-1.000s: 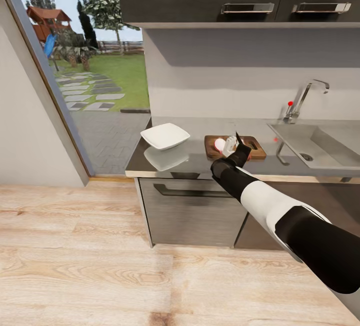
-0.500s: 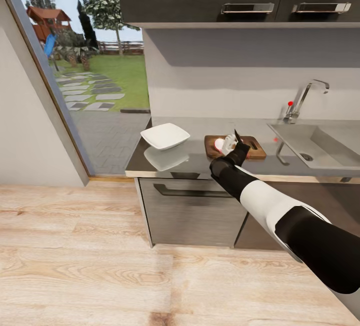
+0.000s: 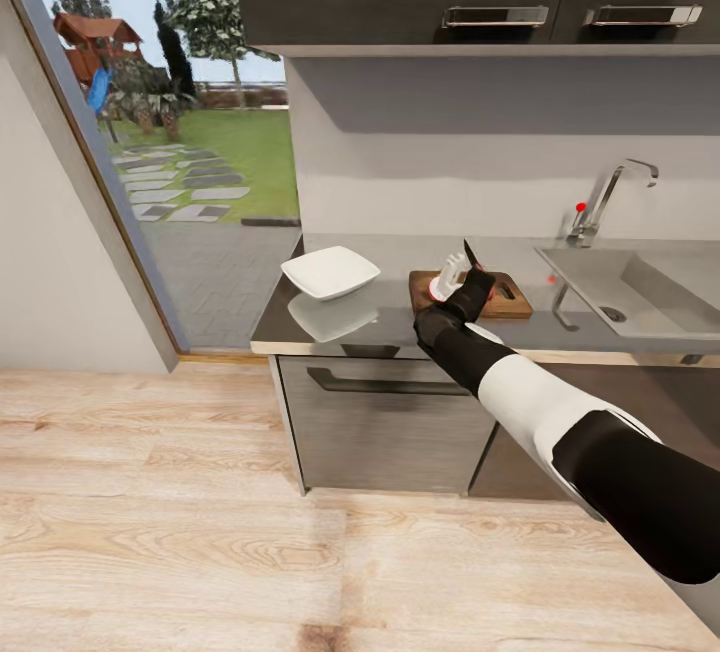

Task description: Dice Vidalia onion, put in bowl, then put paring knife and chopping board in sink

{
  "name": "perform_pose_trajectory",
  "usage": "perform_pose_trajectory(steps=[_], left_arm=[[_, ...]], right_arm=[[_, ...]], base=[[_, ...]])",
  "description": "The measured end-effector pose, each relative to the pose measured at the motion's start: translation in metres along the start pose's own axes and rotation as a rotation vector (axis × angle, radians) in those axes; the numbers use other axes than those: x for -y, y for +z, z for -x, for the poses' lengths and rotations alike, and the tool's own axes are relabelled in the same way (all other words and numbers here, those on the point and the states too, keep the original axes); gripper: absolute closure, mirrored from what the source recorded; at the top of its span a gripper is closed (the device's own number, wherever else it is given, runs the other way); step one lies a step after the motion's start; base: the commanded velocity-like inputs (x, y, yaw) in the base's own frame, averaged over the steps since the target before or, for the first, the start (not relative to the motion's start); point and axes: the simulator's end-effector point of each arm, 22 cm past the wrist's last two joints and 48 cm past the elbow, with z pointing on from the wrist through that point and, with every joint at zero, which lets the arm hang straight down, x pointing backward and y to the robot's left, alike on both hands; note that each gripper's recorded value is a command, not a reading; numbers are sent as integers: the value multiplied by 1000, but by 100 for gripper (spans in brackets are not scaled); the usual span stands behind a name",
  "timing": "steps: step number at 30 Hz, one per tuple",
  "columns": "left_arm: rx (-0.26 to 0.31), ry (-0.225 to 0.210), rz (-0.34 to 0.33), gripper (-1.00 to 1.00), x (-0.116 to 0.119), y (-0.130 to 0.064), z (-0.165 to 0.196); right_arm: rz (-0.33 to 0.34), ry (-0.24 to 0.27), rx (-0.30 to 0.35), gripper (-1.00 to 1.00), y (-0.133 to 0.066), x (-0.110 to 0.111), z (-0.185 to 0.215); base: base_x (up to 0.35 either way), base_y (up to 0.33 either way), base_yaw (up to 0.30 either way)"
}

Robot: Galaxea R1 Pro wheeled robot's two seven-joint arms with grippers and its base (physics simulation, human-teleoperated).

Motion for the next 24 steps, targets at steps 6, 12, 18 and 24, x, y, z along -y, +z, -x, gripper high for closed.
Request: perform_pose_trajectory(steps=[6,12,18,24], left_arm=[[-1,0,0,-100,0,0,0],[-1,0,-1,-100,1,0,0],[-1,-1,-2,-100,2,0,0],[-1,-1,-3,-100,2,0,0]], right_arm=[[3,-1,0,100,0,-1,0],[5,-5,-5,100,1,-3,-2],[6,-7,-6,100,0,-4,-2],[7,-11,-7,100,1,-4,-3]], base=[[-167,84,0],[-173,240,0],[9,303,0],[62,82,0]])
